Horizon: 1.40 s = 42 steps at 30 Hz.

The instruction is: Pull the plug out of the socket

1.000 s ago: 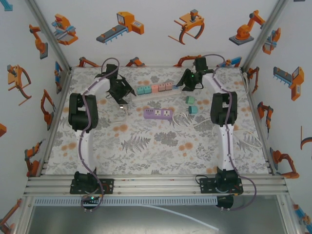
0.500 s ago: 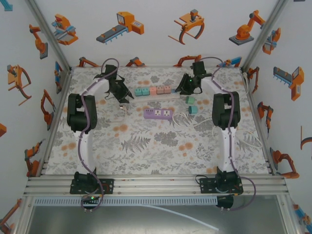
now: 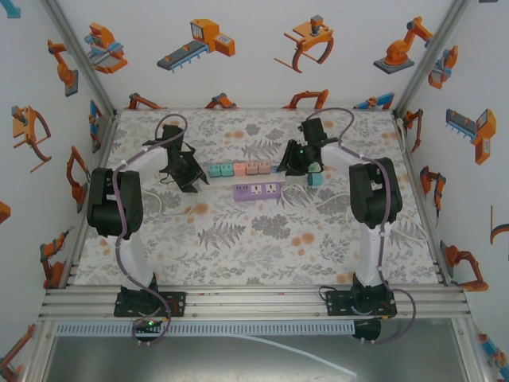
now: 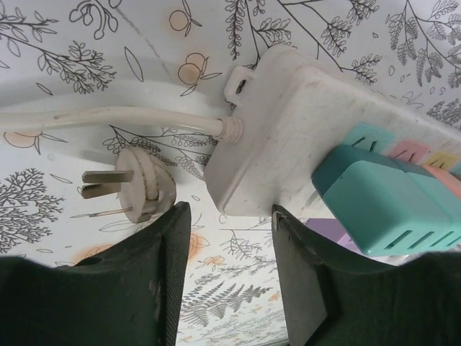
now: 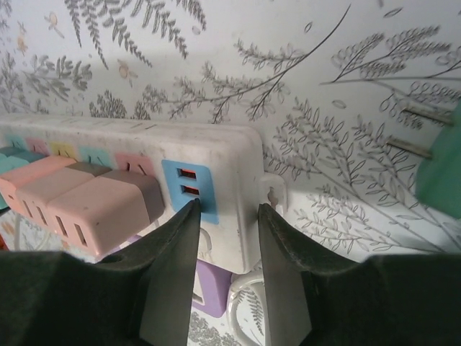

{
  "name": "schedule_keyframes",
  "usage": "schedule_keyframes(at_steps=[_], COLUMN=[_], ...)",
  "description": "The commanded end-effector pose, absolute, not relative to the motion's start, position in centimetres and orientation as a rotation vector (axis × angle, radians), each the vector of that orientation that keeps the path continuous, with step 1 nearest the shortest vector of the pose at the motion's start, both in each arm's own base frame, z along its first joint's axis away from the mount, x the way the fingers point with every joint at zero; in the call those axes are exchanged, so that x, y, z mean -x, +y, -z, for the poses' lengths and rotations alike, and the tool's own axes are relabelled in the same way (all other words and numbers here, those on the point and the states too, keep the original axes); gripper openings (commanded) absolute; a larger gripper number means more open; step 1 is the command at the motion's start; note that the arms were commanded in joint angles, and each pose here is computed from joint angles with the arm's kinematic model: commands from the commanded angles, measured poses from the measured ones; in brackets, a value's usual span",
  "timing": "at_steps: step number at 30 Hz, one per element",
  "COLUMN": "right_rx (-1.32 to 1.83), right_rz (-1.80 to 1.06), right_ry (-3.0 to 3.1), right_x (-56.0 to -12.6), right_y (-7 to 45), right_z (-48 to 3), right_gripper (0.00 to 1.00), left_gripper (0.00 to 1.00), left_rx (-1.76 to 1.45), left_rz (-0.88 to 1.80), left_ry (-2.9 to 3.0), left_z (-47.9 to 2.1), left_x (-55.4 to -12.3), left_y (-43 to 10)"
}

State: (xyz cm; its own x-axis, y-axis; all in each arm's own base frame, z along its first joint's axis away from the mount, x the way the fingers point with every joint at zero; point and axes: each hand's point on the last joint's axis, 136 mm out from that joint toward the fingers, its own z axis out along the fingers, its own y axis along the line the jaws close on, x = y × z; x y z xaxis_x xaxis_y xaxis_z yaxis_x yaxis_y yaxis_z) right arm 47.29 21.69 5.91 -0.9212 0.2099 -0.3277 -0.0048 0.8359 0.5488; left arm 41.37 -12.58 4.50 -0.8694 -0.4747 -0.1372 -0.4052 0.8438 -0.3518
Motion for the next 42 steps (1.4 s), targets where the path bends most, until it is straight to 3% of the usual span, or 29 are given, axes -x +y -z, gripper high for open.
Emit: schedule_keyframes(at_steps=[1, 8, 13, 17, 22, 28, 42], right_rx=[-0.121, 0.100, 0.530, 0.864, 1.326, 1.585, 1.714], right_rz=[-0.763, -0.638, -0.430, -0.318, -0.355, -0.511, -0.673], right_ry=[2.585, 2.341, 2.044, 1.783, 1.447, 1.332, 1.453], right_x=[-47.4, -48.6, -47.8, -46.5, -42.8, -40.4, -41.7], right_y=[21.7, 20.7, 22.0, 24.2, 27.7, 29.5, 30.8], right_z=[-8.9, -18.1, -24.0, -25.9, -24.4, -21.4, -15.4], right_gripper=[0.46, 0.52, 0.55, 0.61, 0.68, 0.73, 0.67], left_gripper=[0.51, 0.57, 0.66, 0.71, 0.71, 0.71, 0.70], left_rx=[0.625, 0.610, 0.592, 0.583, 0.563, 0.504, 0.464], left_rz=[0.379, 0.368, 0.390, 0.379, 0.354, 0.384, 0.389], left_ry=[2.854, 2.777, 2.706, 2.641, 2.649, 2.708, 2.789], left_z=[-4.3, -7.7, -10.5, -12.3, -11.8, -10.4, -7.4], left_x=[-40.0, -40.3, -40.8, -41.4, -42.1, -42.7, -44.3], left_y=[-12.1, -11.5, -11.3, -10.8, -10.2, -10.1, -10.9])
